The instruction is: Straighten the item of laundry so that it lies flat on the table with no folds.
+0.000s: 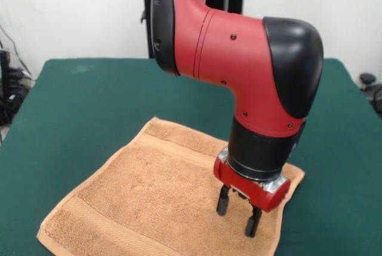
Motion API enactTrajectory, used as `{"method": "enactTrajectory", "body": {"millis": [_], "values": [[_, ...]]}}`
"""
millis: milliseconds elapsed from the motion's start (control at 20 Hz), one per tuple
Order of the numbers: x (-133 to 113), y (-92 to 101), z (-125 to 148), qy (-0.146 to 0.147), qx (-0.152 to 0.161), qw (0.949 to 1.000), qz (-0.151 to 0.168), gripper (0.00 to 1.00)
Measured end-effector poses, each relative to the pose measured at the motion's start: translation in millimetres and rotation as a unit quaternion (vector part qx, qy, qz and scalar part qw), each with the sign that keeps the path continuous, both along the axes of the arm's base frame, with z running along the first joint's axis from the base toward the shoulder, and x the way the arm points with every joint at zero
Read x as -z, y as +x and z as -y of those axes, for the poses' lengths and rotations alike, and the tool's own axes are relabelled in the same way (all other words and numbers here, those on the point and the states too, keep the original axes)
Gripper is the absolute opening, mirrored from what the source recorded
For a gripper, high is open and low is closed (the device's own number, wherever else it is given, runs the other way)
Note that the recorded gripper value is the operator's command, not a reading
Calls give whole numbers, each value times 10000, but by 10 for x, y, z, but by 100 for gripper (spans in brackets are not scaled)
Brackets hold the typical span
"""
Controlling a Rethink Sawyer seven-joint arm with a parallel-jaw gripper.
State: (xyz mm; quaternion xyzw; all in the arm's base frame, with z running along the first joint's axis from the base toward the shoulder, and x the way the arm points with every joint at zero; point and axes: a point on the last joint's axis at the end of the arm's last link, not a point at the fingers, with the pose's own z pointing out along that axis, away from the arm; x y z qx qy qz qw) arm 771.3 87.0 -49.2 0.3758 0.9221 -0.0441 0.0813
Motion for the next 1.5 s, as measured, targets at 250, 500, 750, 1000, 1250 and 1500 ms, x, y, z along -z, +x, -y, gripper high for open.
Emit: {"method": "enactTrajectory", "body": {"millis": [250,500,750,1000,1250,1500], "values": [[1,31,2,23,60,9999,111,100],[-3,21,6,58,128,9998,164,100],[-7,-17,20,111,235,9991,335,100],[-14,-48,18,141,280,9986,432,100],[-28,-79,29,250,383,9977,500,100],[-41,-94,51,374,484,9968,511,100]]}}
